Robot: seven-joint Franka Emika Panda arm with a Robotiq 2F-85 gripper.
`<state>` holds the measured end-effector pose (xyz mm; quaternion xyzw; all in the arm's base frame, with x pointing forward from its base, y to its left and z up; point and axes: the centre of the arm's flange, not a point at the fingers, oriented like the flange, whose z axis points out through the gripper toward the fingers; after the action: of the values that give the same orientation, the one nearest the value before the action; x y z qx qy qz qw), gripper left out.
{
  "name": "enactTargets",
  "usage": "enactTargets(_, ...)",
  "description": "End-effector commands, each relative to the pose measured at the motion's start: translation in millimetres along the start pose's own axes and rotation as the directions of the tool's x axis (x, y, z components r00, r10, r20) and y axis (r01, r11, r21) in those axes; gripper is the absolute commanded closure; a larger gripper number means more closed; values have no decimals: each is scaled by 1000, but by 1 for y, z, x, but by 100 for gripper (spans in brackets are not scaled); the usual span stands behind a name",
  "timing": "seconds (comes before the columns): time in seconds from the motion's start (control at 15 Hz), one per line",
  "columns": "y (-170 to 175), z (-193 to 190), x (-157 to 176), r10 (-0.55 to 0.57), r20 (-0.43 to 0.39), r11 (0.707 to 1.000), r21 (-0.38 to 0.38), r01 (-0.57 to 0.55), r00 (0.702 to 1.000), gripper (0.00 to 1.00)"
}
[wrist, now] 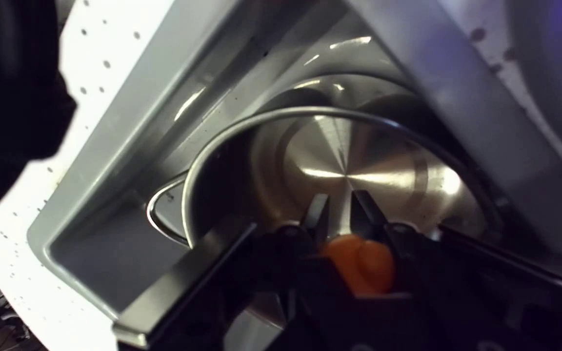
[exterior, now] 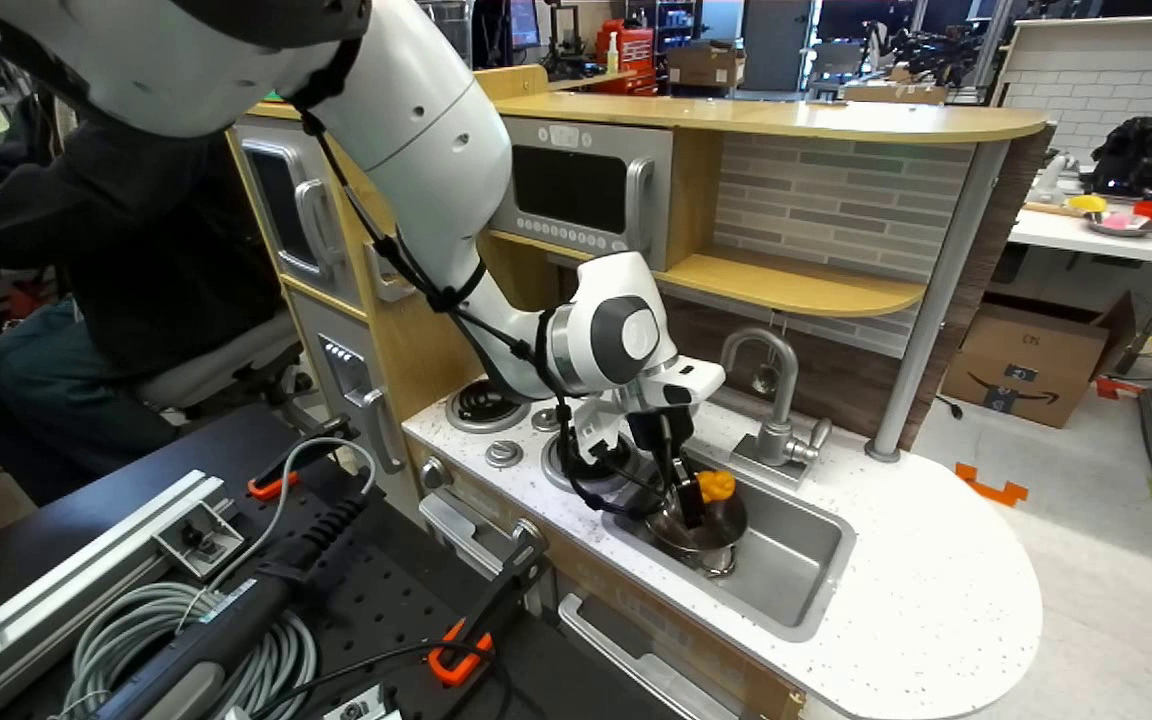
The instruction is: Take the object on the stove and put it in the pot in the sink
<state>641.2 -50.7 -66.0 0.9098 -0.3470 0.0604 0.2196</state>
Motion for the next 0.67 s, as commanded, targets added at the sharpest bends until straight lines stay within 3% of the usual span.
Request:
enactTargets(0.0, -4, -4, 5, -3, -21, 1000, -3, 3, 1000, 45)
enactTargets(0.4, 32, -36, -2, -13, -29, 998, 54, 14, 999, 3)
enactTargets(0.6, 52, -62, -10, -23, -65, 992, 121, 31, 998, 0)
